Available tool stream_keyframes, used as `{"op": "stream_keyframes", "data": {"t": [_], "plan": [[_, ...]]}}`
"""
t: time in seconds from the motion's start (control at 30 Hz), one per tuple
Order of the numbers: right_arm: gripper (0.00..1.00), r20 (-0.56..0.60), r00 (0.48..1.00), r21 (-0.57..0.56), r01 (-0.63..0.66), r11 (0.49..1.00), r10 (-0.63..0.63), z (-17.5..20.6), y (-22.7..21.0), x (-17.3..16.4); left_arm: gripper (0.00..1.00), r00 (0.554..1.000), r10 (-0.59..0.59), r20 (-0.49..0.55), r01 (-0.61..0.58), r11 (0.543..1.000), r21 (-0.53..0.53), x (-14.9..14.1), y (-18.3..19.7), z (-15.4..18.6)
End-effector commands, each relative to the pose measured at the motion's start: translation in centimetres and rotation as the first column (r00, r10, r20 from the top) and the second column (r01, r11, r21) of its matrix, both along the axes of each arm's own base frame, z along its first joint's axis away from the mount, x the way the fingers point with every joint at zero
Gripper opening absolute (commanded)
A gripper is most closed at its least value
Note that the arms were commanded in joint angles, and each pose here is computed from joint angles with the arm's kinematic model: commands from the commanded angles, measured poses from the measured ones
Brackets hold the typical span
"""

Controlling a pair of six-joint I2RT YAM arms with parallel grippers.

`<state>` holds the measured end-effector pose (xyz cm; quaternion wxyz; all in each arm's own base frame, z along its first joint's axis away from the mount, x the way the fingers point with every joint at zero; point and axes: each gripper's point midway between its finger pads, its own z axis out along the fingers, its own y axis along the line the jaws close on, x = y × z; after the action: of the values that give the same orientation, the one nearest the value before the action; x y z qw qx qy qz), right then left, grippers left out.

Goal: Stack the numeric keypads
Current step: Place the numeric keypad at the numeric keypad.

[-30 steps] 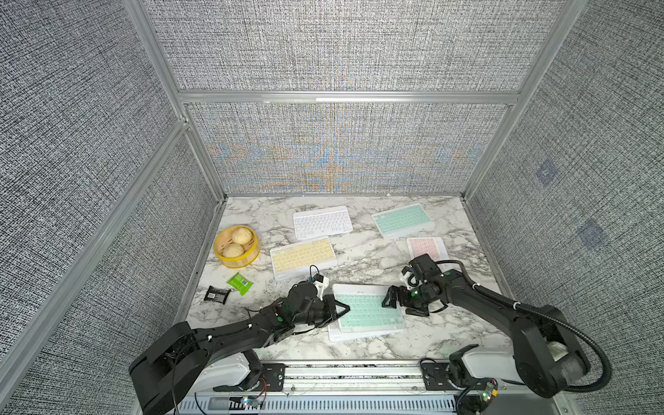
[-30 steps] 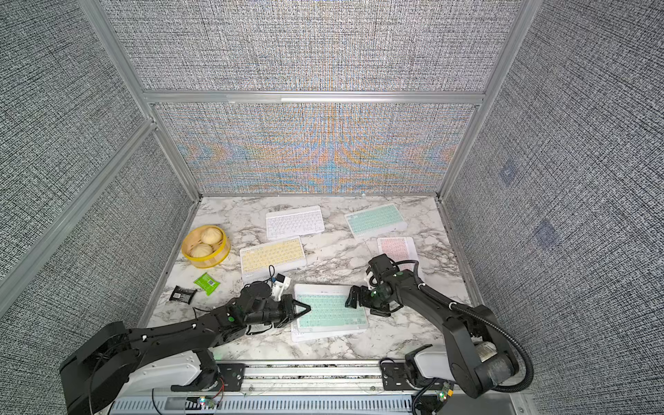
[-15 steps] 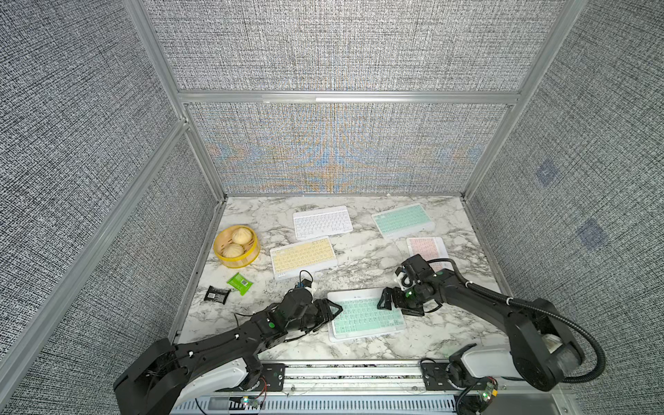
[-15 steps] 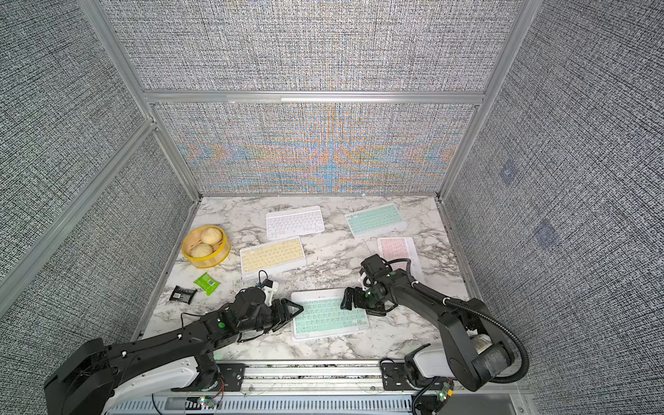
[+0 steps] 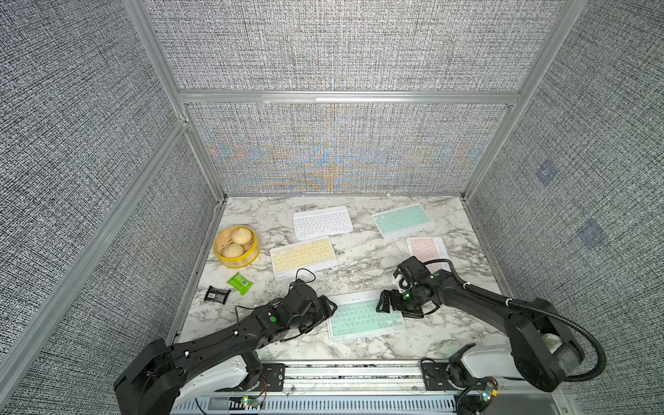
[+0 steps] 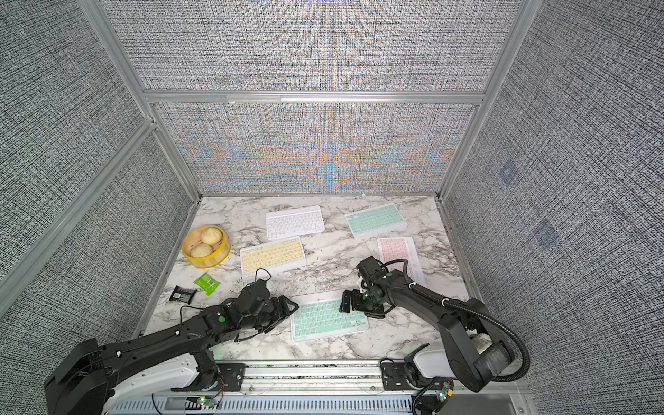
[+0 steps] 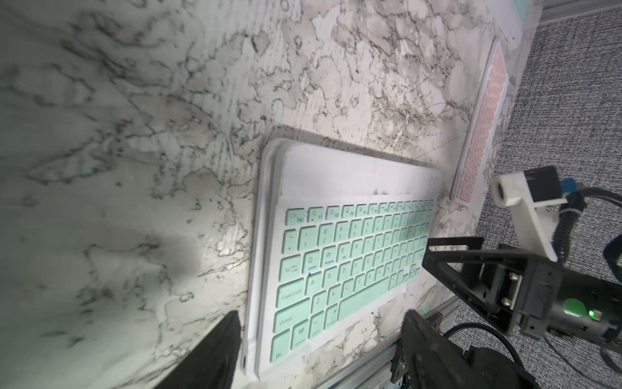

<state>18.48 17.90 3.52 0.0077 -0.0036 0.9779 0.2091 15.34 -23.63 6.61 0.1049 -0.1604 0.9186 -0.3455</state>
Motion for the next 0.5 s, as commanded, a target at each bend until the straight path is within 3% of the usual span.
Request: {"op": "stream_keyframes", "data": {"t": [0.0,0.47], "plan": [[0.99,-0.04,0.999,-0.043,0.0,0.999,-0.002,-0.3,-0.5,-0.9,0.86,0.998,0.022,-0.063,-0.016,0.994,0.105,-0.9,1.5,-1.7],[0.99,-0.034,0.998,-0.097,-0.062,0.993,0.059,-0.5,-0.1,-1.6,0.93,0.991,-0.018,-0.13,0.037,0.99,0.139,-0.2,-3.8,-4.0]]}}
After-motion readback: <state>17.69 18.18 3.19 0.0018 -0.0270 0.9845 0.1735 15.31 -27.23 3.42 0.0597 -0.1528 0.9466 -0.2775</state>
